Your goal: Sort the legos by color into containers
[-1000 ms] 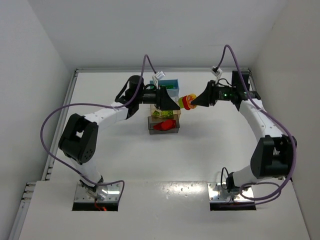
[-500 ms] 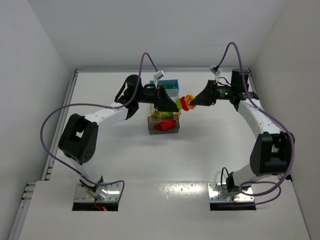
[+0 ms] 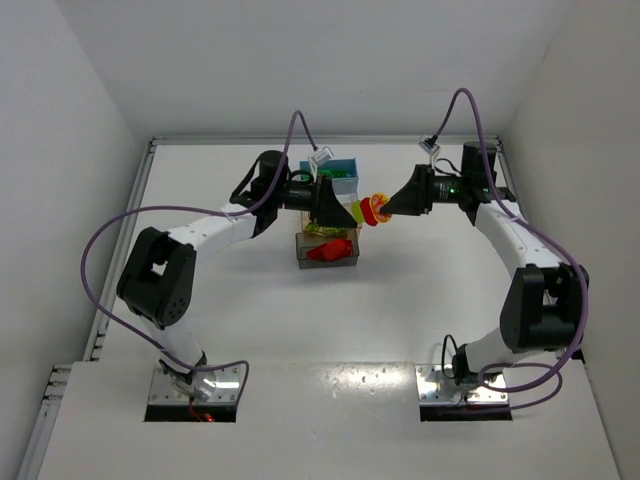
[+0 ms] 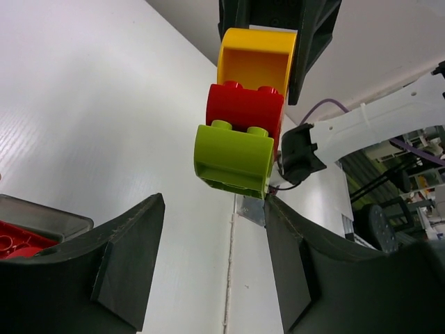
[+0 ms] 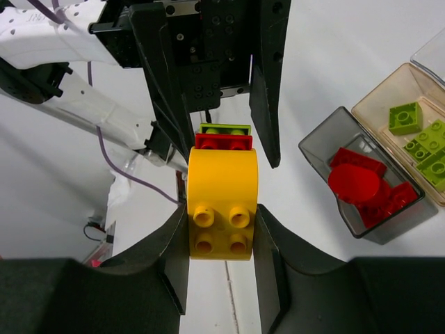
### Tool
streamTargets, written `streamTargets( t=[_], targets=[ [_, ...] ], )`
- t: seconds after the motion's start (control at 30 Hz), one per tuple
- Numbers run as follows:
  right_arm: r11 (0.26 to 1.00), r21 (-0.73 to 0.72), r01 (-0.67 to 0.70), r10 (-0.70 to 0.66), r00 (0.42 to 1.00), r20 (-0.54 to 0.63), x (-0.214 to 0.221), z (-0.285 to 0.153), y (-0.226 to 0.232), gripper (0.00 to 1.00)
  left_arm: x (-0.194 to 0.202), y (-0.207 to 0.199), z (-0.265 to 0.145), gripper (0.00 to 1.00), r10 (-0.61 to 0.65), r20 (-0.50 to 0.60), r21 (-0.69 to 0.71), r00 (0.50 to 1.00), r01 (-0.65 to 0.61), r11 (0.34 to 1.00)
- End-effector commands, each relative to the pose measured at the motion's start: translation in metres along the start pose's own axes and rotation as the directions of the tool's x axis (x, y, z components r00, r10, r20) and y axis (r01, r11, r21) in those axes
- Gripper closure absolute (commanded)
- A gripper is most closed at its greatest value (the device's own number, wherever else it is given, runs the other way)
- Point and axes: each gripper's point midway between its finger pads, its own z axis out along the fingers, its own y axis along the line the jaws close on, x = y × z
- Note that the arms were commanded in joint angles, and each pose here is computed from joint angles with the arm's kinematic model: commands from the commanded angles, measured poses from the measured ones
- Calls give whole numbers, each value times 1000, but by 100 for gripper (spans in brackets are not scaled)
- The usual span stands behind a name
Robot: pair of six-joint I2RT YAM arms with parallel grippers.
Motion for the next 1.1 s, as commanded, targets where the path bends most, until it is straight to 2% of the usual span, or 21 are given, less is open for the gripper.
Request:
streamTargets(
  t=[0.0, 0.1, 0.13, 0.17, 0.27, 0.6, 0.73, 0.83, 0.93, 1.07],
  targets=[
    [994, -62, 86, -86, 996, 5, -8, -4, 26, 98, -26, -12, -7, 35, 91, 64, 27, 994, -93, 995],
    [994, -62, 86, -86, 996, 5, -8, -4, 26, 98, -27, -20, -7, 35, 89, 76, 82, 993, -95, 992],
    [994, -62, 86, -86, 996, 5, -8, -4, 26, 98, -33, -27, -8, 35, 125, 96, 106, 988, -135, 985],
    [994, -62, 86, -86, 996, 5, -8, -4, 26, 98, -31, -28, -7, 35, 94, 92, 123, 991, -105, 987],
    [994, -62, 86, -86, 996, 5, -8, -4, 26, 98, -34, -41, -10, 35, 99, 116, 171, 988, -118, 978],
    [994, -69, 86, -87, 996, 0, -9, -1, 23, 98, -33, -35, -8, 37, 85, 110, 156, 990, -102, 983],
    [992, -76, 96, -97, 995, -4, -11, 2, 26, 98, -27, -30, 0, 43, 85, 82, 140, 993, -96, 985],
    [990, -77, 114, -115, 993, 0, -14, 2, 28, 98, -30, -25, 3, 54, 90, 78, 121, 993, -99, 988],
    [990, -77, 114, -115, 993, 0, -14, 2, 28, 98, -29, -21, 3, 73, 79, 75, 107, 994, -87, 990],
    [993, -53, 104, -103, 995, 13, -15, -3, 21, 98, -24, -13, 2, 79, 78, 62, 59, 995, -82, 995]
  ],
)
